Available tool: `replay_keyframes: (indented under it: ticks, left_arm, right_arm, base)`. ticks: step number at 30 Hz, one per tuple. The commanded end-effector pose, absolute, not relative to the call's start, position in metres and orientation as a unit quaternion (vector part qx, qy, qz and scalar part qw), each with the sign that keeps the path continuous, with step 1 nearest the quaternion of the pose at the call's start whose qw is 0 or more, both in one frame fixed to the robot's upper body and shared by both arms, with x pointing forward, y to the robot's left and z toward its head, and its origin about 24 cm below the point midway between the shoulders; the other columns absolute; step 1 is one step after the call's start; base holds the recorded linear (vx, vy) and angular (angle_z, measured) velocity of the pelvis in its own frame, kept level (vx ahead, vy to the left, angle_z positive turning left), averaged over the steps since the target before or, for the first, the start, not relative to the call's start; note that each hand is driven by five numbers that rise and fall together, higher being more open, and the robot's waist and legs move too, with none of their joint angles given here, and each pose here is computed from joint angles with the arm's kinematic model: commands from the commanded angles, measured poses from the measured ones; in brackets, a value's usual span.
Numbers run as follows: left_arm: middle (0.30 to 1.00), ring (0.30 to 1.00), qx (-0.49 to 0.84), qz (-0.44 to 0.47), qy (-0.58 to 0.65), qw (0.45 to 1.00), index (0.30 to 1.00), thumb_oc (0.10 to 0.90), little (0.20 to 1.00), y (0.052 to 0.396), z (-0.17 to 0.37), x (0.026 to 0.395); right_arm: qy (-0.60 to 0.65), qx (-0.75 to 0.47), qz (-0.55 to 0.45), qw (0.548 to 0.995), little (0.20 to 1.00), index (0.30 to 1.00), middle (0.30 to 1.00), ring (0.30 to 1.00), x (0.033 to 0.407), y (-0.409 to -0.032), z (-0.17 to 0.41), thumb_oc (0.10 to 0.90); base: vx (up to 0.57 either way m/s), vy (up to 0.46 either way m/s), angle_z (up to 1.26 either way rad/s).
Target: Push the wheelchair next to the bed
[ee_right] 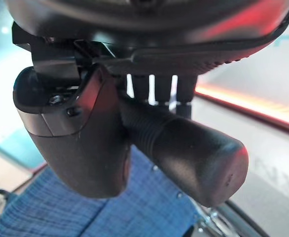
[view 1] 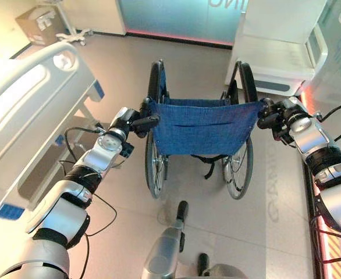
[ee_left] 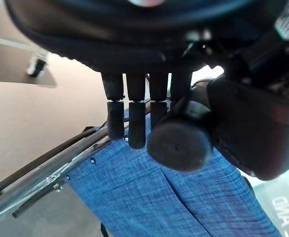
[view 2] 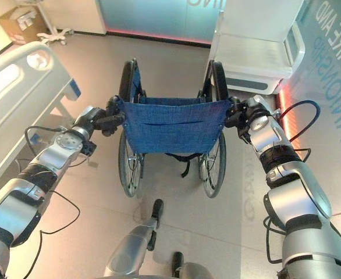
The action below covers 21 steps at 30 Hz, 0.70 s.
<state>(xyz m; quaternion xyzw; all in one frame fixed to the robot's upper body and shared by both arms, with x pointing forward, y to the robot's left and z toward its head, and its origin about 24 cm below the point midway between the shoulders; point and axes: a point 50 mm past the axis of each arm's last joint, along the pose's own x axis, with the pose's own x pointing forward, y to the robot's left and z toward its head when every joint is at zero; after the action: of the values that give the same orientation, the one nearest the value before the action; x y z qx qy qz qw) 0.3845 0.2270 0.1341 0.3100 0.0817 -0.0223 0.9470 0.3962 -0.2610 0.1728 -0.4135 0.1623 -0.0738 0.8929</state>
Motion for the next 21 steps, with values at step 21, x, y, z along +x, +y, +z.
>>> replay_keyframes:
  ticks: [21]
  left_arm:
    - [0.300,0.300,0.365,0.036,0.019,0.930,0.300,0.400,0.300,0.246,0.166,0.387]
  right_arm:
    - [0.101,-0.521,-0.013,0.847,0.300,0.300,0.300,0.300,0.401,-0.242,0.184,0.400]
  base:
    - [0.36,0.062,-0.03]
